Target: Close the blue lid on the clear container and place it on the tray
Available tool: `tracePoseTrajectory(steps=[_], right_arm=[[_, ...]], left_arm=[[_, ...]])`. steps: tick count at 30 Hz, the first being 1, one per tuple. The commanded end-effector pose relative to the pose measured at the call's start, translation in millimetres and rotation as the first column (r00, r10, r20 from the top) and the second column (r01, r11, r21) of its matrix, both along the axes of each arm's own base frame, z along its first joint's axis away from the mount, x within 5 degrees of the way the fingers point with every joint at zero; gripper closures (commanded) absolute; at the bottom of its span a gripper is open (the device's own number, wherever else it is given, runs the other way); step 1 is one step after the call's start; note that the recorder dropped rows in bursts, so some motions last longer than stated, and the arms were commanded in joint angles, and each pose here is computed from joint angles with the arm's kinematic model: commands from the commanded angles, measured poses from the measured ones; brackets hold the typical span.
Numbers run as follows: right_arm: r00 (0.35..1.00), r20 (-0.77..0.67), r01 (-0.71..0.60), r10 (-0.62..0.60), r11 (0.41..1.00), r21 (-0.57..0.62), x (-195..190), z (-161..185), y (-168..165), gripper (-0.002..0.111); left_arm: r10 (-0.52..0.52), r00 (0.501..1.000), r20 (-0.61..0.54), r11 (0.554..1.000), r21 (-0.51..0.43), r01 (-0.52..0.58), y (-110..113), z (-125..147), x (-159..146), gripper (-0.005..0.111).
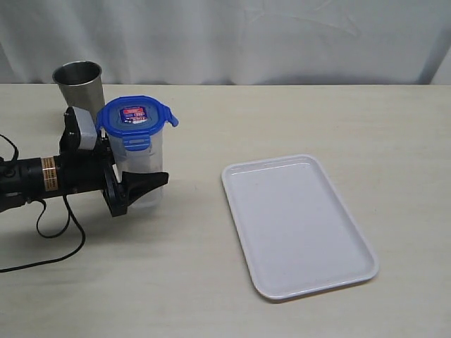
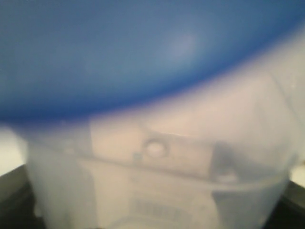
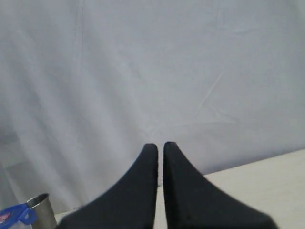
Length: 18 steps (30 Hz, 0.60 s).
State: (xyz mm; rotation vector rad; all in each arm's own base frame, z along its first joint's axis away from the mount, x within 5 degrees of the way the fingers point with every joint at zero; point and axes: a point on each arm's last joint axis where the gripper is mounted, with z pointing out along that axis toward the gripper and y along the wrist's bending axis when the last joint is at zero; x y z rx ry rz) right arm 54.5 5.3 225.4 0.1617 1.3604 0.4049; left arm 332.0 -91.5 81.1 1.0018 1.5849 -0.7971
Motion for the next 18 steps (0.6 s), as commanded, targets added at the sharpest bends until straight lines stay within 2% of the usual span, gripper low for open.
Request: tracePoseTrajectory(steps=[1, 6, 10, 14, 18], right_arm=[[0.998, 0.063, 0.015, -0.012, 0.999, -0.051, -2.2, 8.5, -0.4, 0.104], [0.994, 0.114, 0.004, 0.001, 0.999, -0.045, -9.5, 41.4, -0.3, 0.103], [0.998, 0.067, -0.011, 0.015, 0.998, -0.056, -2.9, 67.8, 2.0, 0.088], [0.998, -0.058, -0.043, 0.038, 0.996, -0.078, 17.6, 95.1, 7.6, 0.068], [0.969, -0.238, -0.092, 0.064, 0.990, -0.108, 50.6, 116.5, 16.2, 0.058]], left_arm=[[-0.019, 0.999, 0.027, 1.000, -0.014, 0.019, -3.5, 6.5, -0.1, 0.107], [-0.030, 0.998, 0.049, 1.000, -0.001, 0.030, -3.7, 6.3, -0.5, 0.107], [-0.030, 0.998, 0.049, 1.000, -0.001, 0.030, -3.7, 6.3, -0.5, 0.107], [-0.030, 0.998, 0.049, 1.000, -0.001, 0.030, -3.7, 6.3, -0.5, 0.107], [-0.037, 0.998, 0.049, 0.999, 0.001, 0.037, -3.9, 6.1, -1.2, 0.107]])
